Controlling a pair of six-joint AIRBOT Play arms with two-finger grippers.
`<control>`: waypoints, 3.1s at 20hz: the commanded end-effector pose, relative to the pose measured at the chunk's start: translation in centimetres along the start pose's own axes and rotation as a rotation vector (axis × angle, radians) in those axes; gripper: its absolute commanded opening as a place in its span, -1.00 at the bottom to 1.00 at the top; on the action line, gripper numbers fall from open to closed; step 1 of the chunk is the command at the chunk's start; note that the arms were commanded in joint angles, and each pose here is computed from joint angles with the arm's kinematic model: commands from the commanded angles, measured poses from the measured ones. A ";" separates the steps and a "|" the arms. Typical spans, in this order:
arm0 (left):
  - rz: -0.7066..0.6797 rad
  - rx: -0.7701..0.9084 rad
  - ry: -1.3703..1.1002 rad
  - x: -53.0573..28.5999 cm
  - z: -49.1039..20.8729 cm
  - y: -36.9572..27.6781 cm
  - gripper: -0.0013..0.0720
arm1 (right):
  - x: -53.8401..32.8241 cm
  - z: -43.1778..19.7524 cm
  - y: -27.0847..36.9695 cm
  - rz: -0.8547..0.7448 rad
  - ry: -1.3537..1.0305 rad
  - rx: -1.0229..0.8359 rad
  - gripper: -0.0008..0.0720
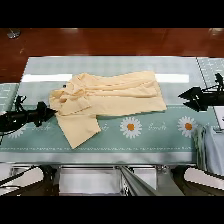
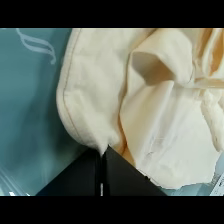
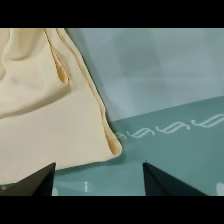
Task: Fold the shirts.
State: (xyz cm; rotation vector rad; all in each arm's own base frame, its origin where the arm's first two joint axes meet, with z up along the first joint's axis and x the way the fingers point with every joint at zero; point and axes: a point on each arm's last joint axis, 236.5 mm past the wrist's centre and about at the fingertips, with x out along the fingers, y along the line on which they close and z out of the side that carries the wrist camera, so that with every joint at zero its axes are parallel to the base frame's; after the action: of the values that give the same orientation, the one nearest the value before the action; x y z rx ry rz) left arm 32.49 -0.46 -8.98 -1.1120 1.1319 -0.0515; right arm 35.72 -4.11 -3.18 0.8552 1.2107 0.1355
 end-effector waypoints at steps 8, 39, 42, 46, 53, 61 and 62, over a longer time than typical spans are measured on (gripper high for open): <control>-0.009 0.012 0.001 -0.1 0.1 -0.3 -0.91 | 4.3 -4.6 -2.0 -0.164 0.138 -0.006 0.72; -0.424 1.008 -0.969 -41.6 -6.0 -43.2 -0.92 | -37.5 -1.5 35.7 0.025 -0.948 -0.826 -0.91; -0.237 1.046 -1.158 -46.5 -10.8 -42.0 -0.92 | -42.3 -8.6 35.6 -0.042 -1.074 -0.881 -0.91; 0.110 1.043 -1.348 -50.8 -14.9 -36.4 -0.92 | -46.0 -15.4 33.6 -0.113 -1.187 -0.840 -0.91; 0.189 0.998 -1.197 -48.9 -14.7 -31.4 -0.92 | -43.1 -16.3 30.9 -0.120 -1.078 -0.753 -0.91; 0.135 0.809 -0.642 -27.4 -3.2 -24.4 -0.92 | -22.8 -6.8 21.7 -0.077 -0.537 -0.542 -0.91; 0.144 0.772 -0.622 -25.1 -1.1 -23.2 -0.91 | -20.6 -5.1 20.4 -0.077 -0.514 -0.516 -0.91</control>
State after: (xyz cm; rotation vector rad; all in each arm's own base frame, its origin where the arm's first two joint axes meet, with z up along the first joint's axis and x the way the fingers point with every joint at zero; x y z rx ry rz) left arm 26.03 0.61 31.76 -0.2083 0.4422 0.0075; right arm 26.41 2.10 31.94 0.2756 0.5703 0.1133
